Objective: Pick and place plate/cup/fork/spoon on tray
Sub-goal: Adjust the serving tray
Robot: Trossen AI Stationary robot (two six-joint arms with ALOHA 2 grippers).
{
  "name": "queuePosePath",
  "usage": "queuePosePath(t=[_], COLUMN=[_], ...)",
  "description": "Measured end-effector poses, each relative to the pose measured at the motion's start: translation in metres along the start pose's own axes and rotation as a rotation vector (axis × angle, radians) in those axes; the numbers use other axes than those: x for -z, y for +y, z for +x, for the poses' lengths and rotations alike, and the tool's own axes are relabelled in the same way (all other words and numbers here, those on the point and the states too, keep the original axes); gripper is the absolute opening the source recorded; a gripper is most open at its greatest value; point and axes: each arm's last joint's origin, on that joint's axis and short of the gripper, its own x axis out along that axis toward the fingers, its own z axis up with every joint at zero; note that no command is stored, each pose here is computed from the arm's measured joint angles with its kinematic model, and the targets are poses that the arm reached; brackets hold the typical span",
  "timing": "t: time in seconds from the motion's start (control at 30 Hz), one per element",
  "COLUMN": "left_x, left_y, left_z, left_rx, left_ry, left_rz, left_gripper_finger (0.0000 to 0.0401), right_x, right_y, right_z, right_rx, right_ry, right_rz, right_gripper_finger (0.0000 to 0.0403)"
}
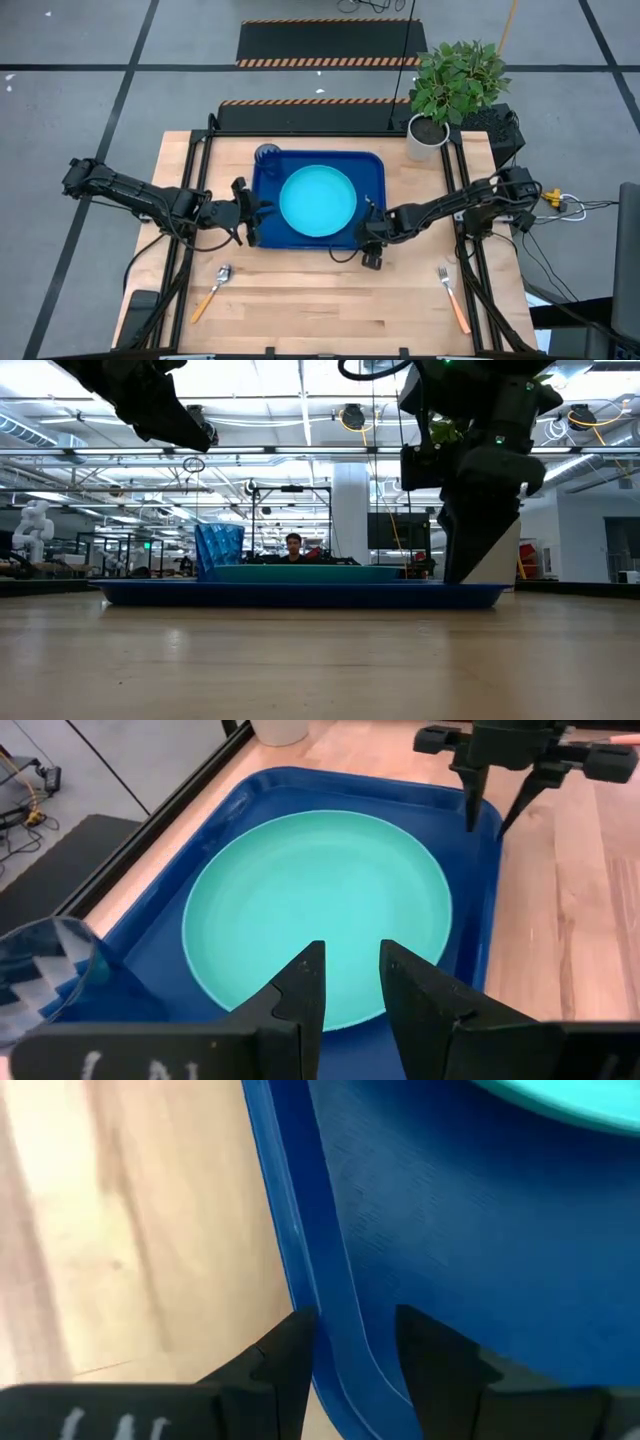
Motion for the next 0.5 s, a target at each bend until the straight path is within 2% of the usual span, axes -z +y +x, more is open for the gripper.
queuePosePath(t=[0.5], left_x=[0.0], left_y=[0.0], left_z=[0.0], left_rx=[0.001], left_ry=[0.0], left_rz=[-0.002], left_gripper_finger=[0.0102], right_x=[0.017], right_y=[0.031], right_z=[-0.002], right_rx=[-0.163], right_ry=[0.088], right_rz=[-0.064], right_gripper_finger=[0.0134])
